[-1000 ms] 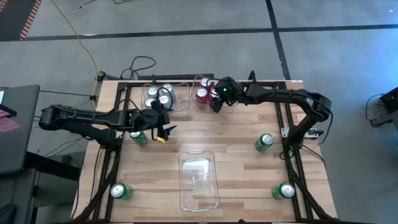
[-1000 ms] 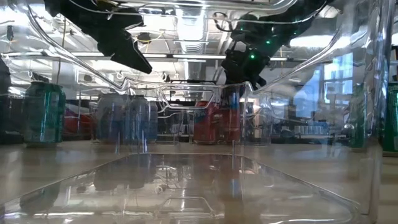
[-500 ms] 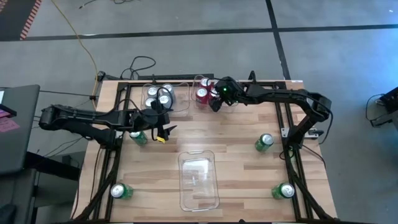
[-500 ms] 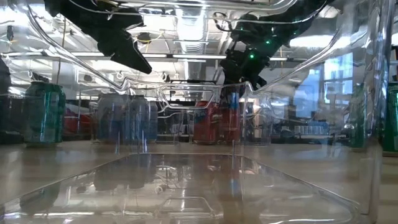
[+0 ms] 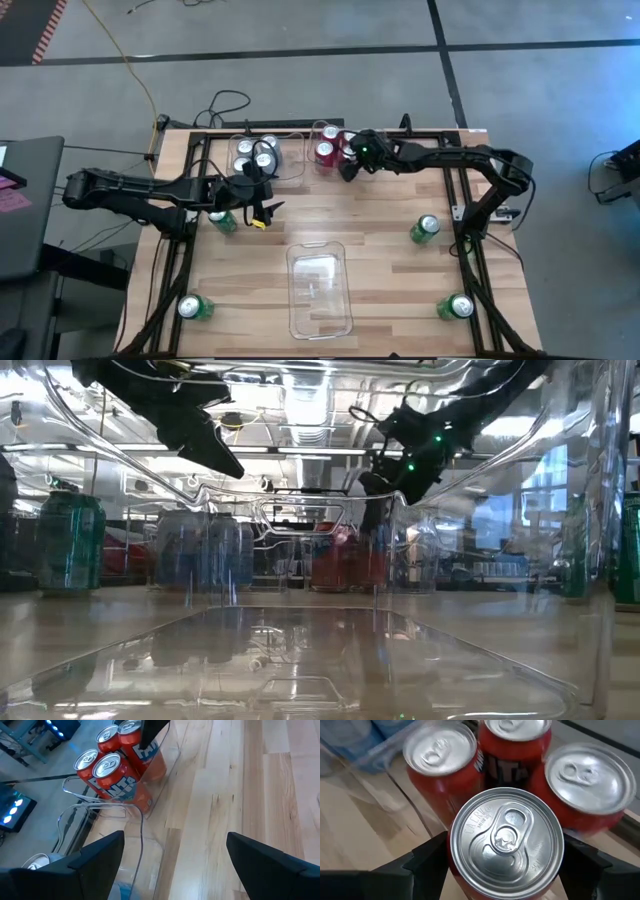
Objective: Sort soda cans
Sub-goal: Put the red soda can into the top right transparent bin
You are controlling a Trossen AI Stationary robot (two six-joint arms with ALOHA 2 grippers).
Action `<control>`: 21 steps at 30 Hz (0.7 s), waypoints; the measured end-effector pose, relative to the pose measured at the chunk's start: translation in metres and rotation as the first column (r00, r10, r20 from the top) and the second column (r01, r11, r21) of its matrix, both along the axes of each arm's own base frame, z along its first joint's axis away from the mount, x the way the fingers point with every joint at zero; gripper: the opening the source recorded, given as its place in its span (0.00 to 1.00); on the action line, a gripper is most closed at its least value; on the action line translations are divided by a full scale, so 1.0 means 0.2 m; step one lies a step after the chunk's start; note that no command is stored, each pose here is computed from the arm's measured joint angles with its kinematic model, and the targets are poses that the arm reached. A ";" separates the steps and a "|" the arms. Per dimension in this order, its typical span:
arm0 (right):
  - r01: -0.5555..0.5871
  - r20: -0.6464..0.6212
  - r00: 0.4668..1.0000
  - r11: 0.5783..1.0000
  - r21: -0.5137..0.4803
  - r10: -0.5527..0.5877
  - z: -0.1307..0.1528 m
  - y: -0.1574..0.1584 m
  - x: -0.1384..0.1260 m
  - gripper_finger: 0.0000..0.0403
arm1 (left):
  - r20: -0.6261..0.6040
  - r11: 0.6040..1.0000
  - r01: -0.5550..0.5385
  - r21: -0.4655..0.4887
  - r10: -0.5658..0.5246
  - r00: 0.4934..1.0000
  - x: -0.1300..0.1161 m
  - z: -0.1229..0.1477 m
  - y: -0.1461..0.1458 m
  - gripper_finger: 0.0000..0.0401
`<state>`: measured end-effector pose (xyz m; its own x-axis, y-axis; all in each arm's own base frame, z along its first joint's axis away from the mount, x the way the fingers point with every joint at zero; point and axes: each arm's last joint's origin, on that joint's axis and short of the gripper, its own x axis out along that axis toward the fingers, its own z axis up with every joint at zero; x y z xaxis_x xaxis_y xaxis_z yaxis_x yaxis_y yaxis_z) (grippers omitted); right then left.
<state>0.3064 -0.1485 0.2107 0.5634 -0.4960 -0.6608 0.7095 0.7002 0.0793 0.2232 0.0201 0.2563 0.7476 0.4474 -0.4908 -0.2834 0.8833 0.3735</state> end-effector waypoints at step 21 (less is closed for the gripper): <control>-0.037 0.020 0.999 0.999 -0.010 0.037 -0.04 -0.01 0.00 0.98 | 0.008 1.000 0.000 0.001 0.000 1.000 0.00 0.00 0.00 0.86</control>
